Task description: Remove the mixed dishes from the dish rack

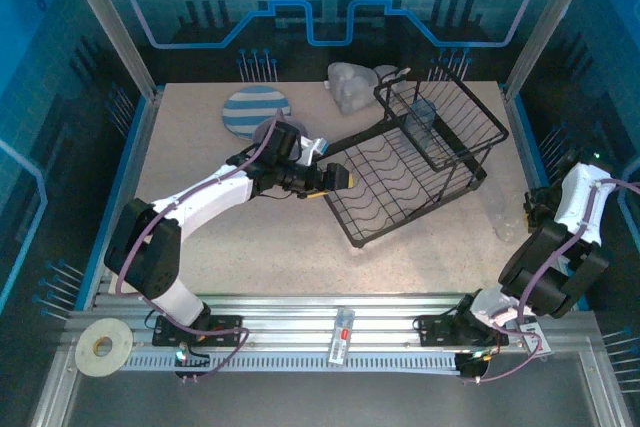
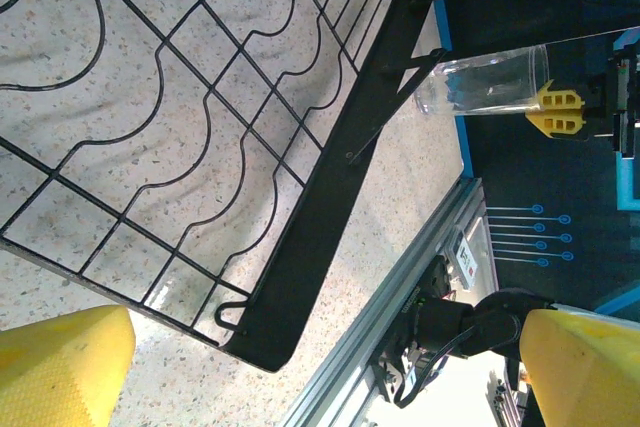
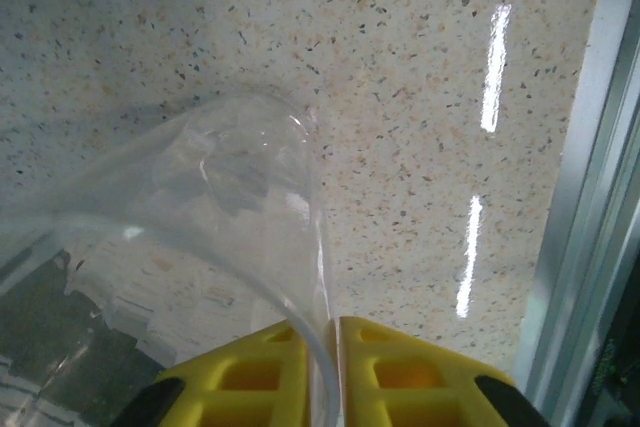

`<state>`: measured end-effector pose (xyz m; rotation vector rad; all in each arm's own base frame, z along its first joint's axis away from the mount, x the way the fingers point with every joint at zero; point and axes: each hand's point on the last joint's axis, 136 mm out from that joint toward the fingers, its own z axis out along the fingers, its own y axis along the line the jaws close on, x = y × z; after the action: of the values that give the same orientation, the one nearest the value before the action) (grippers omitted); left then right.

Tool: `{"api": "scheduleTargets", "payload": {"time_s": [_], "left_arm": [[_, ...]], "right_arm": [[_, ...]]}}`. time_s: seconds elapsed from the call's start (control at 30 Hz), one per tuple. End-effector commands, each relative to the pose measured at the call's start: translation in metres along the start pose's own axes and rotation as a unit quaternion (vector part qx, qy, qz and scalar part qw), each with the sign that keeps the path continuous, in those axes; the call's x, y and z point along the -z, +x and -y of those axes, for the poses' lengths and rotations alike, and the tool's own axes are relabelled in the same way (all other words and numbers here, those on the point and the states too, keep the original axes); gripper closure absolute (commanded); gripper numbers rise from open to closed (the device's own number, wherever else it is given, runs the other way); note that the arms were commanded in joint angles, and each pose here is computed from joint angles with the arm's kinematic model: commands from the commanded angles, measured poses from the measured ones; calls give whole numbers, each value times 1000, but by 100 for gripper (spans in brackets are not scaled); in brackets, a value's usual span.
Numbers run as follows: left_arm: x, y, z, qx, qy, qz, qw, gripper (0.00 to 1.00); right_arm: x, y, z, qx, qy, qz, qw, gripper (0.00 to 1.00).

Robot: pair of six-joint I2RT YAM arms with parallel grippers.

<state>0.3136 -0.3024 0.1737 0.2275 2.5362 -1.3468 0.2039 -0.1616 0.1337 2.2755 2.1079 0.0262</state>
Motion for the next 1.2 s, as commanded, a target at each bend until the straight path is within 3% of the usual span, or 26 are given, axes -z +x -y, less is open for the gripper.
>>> {"api": "scheduleTargets", "payload": {"time_s": [0.0, 0.3, 0.43, 0.67, 1.17], "left_arm": [[-6, 7, -10, 13, -17, -15, 1000, 1], [-1, 3, -34, 19, -104, -17, 994, 1], [2, 7, -48, 13, -143, -30, 989, 1], [1, 8, -47, 0, -143, -37, 989, 1], [4, 6, -32, -9, -113, -23, 993, 1]], "right_arm": [[1, -1, -2, 5, -9, -5, 1000, 74], [11, -3, -12, 34, -48, 11, 998, 43], [15, -2, -18, 54, -74, 14, 996, 34], [26, 3, -29, 88, -141, 37, 985, 19], [47, 5, -26, 124, -187, 82, 971, 9]]}}
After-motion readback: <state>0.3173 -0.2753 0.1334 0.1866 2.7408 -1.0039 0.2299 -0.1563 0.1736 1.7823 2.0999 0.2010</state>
